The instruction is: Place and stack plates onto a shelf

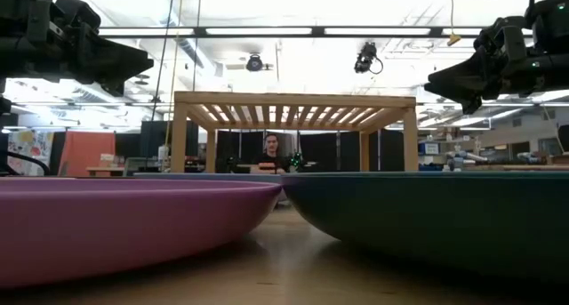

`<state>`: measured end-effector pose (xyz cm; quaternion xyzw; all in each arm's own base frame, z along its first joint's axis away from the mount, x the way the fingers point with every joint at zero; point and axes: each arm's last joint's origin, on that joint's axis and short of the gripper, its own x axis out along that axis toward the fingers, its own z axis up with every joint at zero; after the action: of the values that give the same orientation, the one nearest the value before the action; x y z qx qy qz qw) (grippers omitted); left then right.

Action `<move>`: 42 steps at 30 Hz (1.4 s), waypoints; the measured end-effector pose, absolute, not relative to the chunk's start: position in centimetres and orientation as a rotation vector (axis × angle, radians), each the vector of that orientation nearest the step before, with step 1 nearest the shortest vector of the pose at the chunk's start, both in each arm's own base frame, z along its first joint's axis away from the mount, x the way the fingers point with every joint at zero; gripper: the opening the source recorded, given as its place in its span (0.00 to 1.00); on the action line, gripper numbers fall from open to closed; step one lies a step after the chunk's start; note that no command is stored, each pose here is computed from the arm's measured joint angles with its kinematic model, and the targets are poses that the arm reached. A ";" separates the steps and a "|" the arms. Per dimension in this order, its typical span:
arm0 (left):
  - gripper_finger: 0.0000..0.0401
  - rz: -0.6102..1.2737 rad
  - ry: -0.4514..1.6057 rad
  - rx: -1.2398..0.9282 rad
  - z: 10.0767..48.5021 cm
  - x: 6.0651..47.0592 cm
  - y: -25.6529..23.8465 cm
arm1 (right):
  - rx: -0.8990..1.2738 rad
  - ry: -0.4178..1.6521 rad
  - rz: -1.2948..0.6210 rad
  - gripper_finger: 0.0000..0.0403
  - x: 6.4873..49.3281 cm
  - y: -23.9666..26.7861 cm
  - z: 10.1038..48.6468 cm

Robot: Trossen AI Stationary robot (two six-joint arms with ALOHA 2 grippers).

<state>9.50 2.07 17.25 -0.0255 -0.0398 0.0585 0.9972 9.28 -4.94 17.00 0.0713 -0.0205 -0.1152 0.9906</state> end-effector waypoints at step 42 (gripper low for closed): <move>0.29 0.117 -0.091 -0.050 17.4 9.5 2.1 | 0.081 -0.206 0.240 0.36 10.0 -1.5 32.2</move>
<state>9.49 2.07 17.36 -0.0250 -0.0453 0.0583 0.9970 10.05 -1.54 32.24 0.0405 -0.1023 0.1193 0.9867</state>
